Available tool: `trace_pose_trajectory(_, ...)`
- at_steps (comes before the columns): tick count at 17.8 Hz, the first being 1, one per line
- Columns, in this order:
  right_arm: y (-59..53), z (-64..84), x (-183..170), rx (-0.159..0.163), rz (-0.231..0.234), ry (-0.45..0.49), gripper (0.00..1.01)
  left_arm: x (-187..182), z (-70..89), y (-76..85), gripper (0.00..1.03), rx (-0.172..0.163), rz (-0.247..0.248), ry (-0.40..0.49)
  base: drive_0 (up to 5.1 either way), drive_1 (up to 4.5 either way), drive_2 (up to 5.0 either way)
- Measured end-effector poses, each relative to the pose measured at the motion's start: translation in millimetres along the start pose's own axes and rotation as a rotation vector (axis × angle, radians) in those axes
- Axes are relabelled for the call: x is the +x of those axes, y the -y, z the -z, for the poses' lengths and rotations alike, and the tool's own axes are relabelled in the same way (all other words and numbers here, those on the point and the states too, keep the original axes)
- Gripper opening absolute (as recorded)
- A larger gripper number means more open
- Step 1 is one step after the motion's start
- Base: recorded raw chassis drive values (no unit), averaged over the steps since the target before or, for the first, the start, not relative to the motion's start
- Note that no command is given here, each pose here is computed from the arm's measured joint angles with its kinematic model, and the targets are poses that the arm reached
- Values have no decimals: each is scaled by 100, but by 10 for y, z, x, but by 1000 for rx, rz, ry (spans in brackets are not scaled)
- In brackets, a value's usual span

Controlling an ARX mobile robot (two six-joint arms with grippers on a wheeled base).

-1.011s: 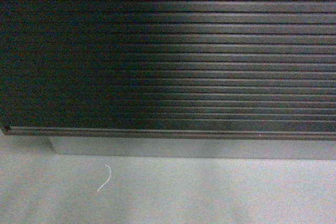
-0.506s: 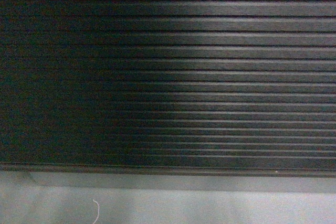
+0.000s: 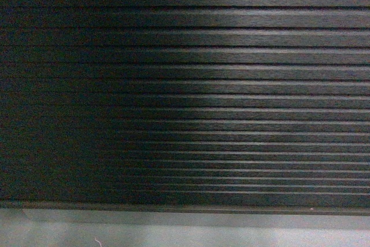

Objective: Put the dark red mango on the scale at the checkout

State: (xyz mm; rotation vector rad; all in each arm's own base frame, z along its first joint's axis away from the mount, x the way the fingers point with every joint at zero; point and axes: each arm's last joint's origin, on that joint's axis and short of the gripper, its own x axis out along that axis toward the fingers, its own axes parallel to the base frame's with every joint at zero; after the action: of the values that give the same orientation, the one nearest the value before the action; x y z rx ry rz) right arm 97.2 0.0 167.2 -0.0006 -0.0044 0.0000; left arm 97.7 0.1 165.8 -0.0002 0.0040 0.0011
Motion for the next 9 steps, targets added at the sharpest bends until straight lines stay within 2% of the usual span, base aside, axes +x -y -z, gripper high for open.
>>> trace_pose_trajectory(9, 0, 0, 0, 0, 0, 0, 98, 0, 0, 0, 98, 0, 0, 0, 0, 0, 0)
